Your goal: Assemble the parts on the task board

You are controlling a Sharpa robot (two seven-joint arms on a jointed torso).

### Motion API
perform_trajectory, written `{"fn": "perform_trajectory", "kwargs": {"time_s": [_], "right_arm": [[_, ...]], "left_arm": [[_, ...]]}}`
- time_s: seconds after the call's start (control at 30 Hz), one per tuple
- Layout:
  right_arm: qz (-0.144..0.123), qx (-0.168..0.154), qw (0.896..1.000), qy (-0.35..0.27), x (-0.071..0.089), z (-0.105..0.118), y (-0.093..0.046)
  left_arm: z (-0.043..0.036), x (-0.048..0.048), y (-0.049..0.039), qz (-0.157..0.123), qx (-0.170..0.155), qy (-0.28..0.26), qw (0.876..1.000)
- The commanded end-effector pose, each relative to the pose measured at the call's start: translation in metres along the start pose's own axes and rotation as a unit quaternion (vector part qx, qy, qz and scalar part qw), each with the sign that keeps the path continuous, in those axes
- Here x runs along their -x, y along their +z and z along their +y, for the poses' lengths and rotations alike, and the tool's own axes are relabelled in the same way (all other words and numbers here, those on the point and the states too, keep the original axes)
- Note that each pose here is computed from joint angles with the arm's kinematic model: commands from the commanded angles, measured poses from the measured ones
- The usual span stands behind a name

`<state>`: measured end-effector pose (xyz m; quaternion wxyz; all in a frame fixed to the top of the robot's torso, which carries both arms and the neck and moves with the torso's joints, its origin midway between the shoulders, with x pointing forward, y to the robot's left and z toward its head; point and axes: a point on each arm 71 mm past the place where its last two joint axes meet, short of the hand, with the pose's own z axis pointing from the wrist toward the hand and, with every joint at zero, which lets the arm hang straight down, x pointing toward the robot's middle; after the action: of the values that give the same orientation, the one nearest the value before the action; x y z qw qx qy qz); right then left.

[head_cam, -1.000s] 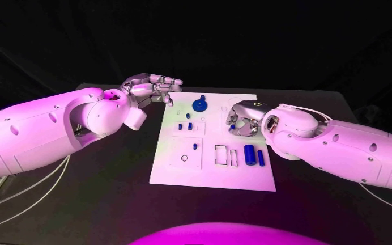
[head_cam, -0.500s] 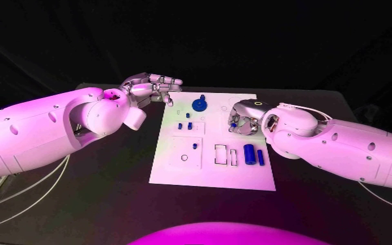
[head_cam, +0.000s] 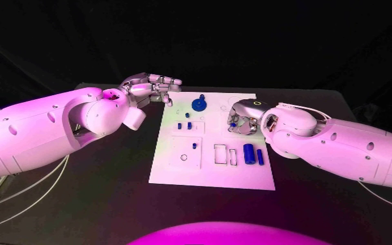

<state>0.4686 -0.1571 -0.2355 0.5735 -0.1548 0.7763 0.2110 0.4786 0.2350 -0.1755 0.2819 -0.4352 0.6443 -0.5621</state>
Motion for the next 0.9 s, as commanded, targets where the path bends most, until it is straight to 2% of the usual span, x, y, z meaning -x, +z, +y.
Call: {"fn": "perform_trajectory", "kwargs": {"time_s": [0.03,0.9], "right_arm": [[0.014,-0.003,1.000,-0.009,-0.0047,-0.0003,-0.0008],[0.014,-0.003,1.000,-0.007,-0.0053,-0.0006,-0.0010]], "left_arm": [[-0.0010,-0.0018,0.0002,0.009,-0.002,0.000,1.000],[-0.0010,-0.0011,-0.0001,0.008,-0.001,0.000,1.000]]}}
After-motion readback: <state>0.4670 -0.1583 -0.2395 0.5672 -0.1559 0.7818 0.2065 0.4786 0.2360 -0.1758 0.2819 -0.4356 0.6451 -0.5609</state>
